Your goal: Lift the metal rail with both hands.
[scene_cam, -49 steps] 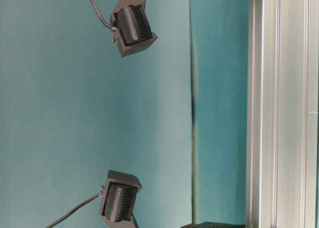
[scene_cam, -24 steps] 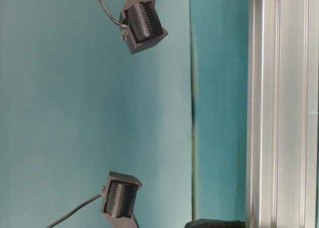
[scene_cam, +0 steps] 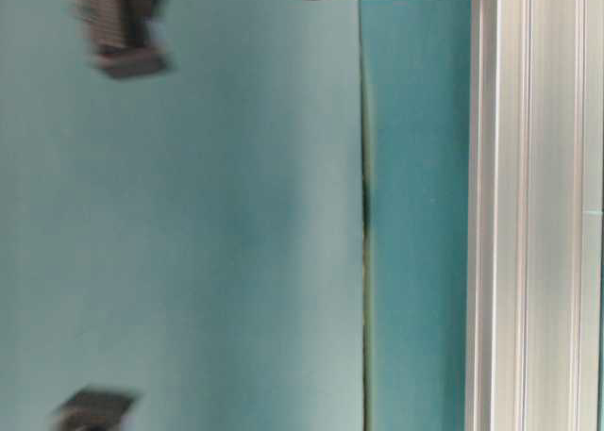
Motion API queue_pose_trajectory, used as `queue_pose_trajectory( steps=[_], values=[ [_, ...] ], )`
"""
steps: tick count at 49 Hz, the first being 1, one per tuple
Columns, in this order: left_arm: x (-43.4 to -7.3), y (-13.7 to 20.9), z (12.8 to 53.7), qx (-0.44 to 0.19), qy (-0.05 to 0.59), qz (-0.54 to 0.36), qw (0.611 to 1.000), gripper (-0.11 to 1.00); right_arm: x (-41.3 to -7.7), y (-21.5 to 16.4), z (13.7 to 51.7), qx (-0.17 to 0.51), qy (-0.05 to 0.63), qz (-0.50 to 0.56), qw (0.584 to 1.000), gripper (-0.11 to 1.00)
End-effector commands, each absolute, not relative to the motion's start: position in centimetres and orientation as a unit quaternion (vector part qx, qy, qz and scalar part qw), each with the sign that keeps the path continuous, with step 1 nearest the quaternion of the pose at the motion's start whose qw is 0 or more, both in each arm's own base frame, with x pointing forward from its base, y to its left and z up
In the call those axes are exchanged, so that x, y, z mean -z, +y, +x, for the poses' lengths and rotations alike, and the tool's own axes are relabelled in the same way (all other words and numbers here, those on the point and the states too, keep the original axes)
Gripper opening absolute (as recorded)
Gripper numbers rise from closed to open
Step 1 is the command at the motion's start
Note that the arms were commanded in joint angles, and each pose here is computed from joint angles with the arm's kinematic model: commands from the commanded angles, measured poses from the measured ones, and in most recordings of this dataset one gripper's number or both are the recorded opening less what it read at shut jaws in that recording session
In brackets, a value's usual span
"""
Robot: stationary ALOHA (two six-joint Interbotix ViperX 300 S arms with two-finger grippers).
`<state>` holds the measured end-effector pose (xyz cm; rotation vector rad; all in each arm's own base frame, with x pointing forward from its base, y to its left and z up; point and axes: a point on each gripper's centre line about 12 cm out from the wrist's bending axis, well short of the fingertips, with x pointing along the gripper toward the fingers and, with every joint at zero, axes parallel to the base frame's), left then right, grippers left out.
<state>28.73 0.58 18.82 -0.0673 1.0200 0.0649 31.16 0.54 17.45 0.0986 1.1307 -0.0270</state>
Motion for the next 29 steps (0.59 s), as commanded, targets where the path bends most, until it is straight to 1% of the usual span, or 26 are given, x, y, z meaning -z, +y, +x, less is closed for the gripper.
queue_pose_trajectory(
  steps=[1, 6, 15, 21, 29],
  values=[
    [-21.2, 0.5, 28.1, -0.03, 0.45, -0.033, 0.892, 0.89, -20.1, 0.4, 31.2, 0.013, 0.491, 0.048, 0.87, 0.98],
    [-23.4, 0.6, 26.9, -0.03, 0.411, -0.035, 0.91, 0.89, -22.1, 0.0, 30.9, 0.016, 0.451, 0.051, 0.891, 0.98],
    [-25.6, 0.7, 24.3, -0.033, 0.361, -0.039, 0.931, 0.89, -24.4, -0.9, 29.4, 0.028, 0.369, 0.058, 0.927, 0.98],
    [-27.0, 0.7, 22.6, -0.032, 0.324, -0.04, 0.945, 0.89, -26.1, -1.2, 28.4, 0.031, 0.291, 0.056, 0.955, 0.98],
    [-29.2, 0.8, 21.0, -0.032, 0.254, -0.041, 0.966, 0.89, -27.9, -1.1, 26.8, 0.03, 0.217, 0.056, 0.974, 0.98]
  ],
)
